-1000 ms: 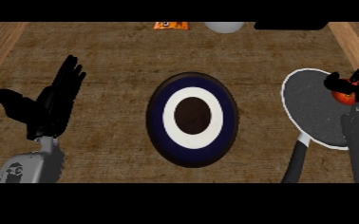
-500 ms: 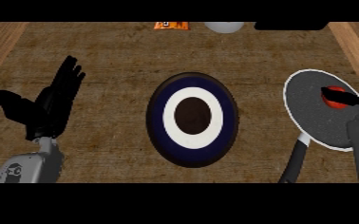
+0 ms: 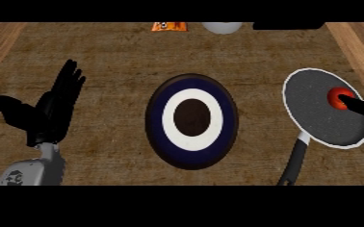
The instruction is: Pick the tomato from the plate and place it in the pan
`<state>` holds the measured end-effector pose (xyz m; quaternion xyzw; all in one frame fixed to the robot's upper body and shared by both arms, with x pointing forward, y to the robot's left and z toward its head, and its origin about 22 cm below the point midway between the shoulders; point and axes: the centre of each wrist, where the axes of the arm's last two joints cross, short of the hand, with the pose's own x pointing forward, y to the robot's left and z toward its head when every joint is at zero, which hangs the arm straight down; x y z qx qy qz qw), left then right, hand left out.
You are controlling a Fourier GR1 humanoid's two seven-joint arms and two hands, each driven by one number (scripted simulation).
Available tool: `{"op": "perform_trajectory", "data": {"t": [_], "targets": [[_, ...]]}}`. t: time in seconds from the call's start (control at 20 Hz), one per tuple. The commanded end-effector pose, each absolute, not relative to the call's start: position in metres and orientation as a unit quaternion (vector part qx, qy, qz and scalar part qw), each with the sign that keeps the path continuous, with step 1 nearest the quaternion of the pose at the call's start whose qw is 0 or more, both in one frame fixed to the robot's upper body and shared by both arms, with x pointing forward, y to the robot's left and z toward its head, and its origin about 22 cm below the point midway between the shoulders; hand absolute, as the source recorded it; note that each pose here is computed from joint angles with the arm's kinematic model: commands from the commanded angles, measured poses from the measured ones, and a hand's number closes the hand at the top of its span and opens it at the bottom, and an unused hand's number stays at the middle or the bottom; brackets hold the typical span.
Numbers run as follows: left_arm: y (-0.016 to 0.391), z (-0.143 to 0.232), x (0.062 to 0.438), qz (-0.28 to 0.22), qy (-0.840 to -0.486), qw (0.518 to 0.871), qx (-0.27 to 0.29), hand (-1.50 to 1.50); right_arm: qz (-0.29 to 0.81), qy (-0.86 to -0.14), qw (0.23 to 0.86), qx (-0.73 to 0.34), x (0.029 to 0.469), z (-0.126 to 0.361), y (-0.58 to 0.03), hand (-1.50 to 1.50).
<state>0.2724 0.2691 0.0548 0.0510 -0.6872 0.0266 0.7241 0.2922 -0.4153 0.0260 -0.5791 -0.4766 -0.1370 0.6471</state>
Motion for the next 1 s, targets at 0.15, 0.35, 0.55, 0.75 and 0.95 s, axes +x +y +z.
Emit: {"op": "perform_trajectory", "data": {"t": [0.15,0.35,0.55,0.75,0.95], "targets": [[0.285,0.058,0.270,0.035,-0.674,0.736,0.062,0.00,-0.224,-0.555,0.609,-0.521,0.206,0.025,-0.418,-1.50],[0.296,0.064,0.261,0.028,-0.688,0.722,0.067,0.00,-0.238,-0.602,0.596,-0.476,0.155,0.034,-0.413,-1.50],[0.275,0.077,0.270,0.028,-0.690,0.721,0.058,0.00,-0.218,-0.619,0.600,-0.458,0.089,0.037,-0.404,-1.50],[0.266,0.061,0.282,0.027,-0.688,0.724,0.055,0.00,-0.234,-0.614,0.592,-0.468,0.060,0.023,-0.392,-1.50],[0.284,0.054,0.273,0.028,-0.689,0.723,0.050,0.00,-0.227,-0.601,0.600,-0.477,0.047,0.037,-0.386,-1.50]]}}
